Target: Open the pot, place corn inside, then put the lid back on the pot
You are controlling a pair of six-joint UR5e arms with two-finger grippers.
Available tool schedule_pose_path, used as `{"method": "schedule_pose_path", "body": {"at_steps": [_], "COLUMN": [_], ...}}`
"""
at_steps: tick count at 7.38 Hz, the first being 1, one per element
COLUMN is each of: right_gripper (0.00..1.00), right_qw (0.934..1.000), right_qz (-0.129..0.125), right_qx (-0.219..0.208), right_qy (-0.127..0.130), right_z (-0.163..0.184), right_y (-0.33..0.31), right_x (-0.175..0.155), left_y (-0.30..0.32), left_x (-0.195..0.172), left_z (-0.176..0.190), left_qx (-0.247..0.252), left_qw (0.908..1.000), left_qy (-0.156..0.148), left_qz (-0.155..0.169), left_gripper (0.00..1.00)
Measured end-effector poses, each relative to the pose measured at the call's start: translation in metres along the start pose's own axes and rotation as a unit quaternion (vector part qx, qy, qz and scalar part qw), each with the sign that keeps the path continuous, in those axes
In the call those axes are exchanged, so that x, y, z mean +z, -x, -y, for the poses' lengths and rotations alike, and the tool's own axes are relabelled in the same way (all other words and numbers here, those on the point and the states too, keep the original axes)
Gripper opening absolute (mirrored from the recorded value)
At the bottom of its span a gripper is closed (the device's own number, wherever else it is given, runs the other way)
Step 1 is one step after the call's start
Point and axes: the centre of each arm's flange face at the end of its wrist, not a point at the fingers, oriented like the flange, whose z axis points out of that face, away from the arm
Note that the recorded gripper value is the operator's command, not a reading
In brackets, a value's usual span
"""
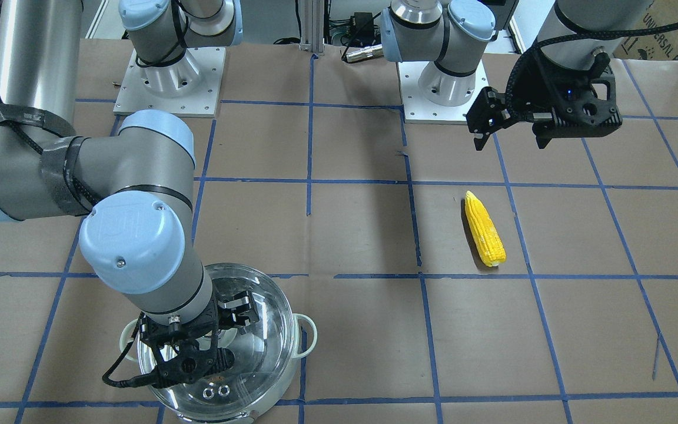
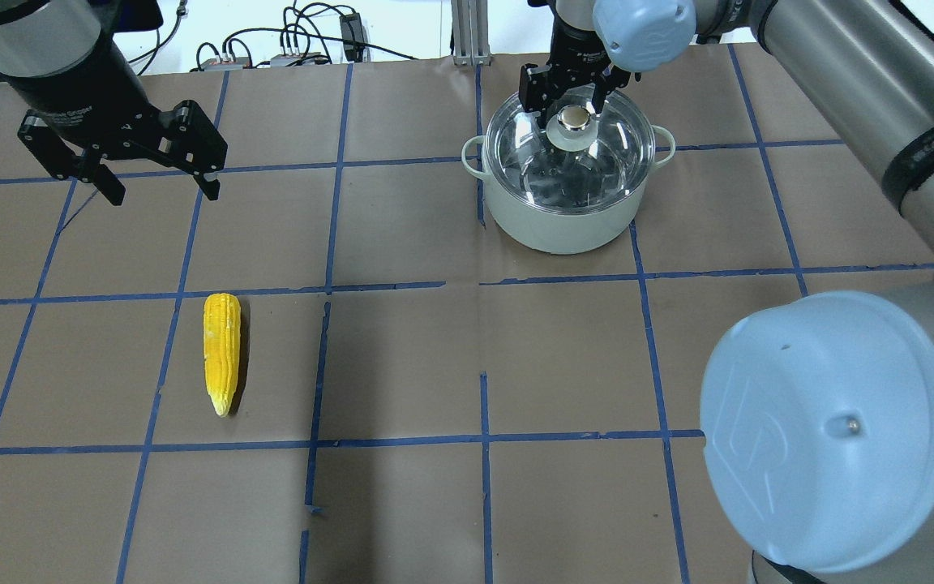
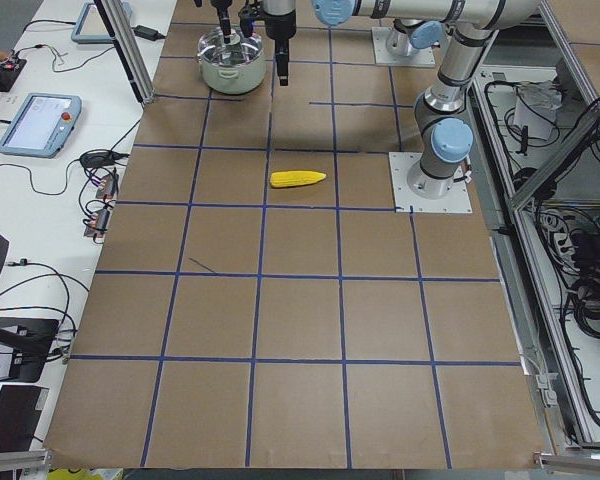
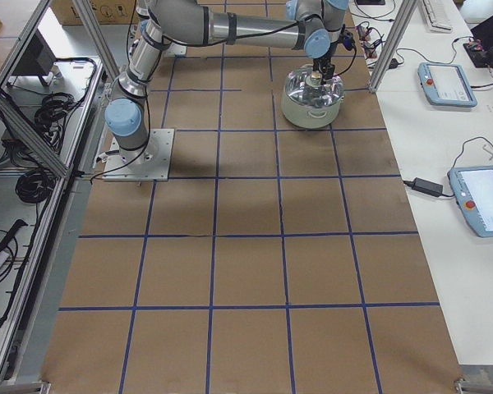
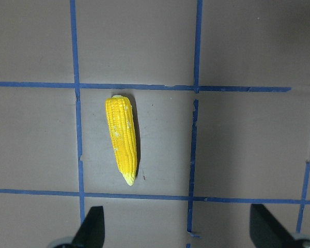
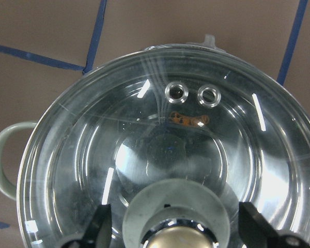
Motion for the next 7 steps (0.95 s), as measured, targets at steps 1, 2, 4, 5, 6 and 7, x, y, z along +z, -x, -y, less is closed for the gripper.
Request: {"method": "schedule_pose_path", "body": {"at_steps": [1,2,4,5,6,7], "right_gripper": [0.45,0.38,0.33,0.33,0.33,0.33], "right_qw": [1.0000,0.9999,0.9997,0.9996,0.9996,0.9994], "right_qz": [0.000,-0.001,-0.001,-0.001,-0.001,0.000], "right_qx": [0.001,0.001,0.001,0.000,0.000,-0.001], "right_qy": [0.008,0.015,0.025,0.028,0.029,0.034], "right_z": [-0.002,-0.004,-0.006,-0.007,-0.009,-0.013], "right_y": [0.000,0.000,0.000,0.001,0.000,-0.001], "right_x": [-0.003,-0.006,-0.007,-0.009,-0.020,-0.045], "left_y": [0.000,0.000,0.000,0.000,0.000,0.000], "left_x": [0.000,0.000,0.000,0.001,0.001,0.001], "left_z": [0.000,0.000,0.000,0.000,0.000,0.000], "left_qx": [0.000,0.000,0.000,0.000,0.000,0.000], "left_qw": [1.0000,1.0000,1.0000,1.0000,1.0000,1.0000], "left_qy": [0.000,0.000,0.000,0.001,0.001,0.001], "left_qz": [0.000,0.000,0.000,0.000,0.000,0.000], "left_gripper": [1.00,1.00,1.00,1.00,1.00,1.00]}}
